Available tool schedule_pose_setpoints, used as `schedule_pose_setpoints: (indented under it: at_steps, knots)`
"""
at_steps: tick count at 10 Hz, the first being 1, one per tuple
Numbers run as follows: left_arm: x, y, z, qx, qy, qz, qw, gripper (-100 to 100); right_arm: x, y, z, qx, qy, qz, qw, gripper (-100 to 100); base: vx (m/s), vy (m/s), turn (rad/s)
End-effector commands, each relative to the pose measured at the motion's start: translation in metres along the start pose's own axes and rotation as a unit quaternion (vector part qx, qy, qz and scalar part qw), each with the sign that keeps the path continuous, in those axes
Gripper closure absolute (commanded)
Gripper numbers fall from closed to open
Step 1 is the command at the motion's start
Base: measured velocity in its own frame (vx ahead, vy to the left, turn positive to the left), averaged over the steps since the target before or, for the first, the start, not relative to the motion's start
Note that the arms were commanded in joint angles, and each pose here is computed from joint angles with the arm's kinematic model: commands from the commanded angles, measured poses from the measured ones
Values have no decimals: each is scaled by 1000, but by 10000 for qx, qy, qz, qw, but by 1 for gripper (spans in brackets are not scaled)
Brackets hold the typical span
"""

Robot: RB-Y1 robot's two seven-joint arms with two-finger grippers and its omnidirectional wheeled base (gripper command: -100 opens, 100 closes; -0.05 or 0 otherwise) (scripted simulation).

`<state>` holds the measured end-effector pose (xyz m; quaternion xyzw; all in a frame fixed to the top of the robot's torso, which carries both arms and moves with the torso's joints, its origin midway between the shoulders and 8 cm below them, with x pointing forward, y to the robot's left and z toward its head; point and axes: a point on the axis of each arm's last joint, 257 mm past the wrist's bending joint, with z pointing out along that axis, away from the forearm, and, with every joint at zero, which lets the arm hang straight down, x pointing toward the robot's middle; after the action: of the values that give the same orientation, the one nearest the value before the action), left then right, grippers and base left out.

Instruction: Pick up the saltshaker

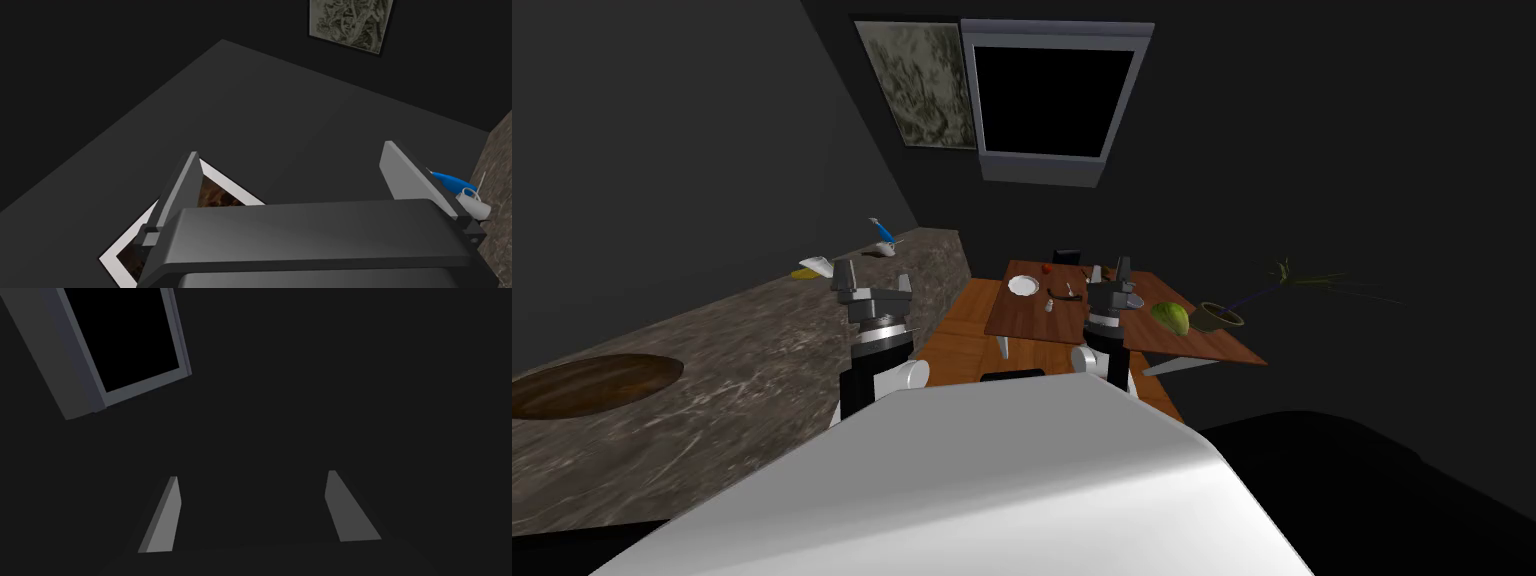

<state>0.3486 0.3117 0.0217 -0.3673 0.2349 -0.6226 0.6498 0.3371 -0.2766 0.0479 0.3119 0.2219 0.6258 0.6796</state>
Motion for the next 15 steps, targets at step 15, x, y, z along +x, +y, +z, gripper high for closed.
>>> schedule_pose_setpoints:
  at_steps: [15]
  knots:
    - [0, 0, 0, 0, 0, 0, 10000, 0, 23, -103, -31, 111, 2455, -3486, 9045, -100, -123, -10, 155]
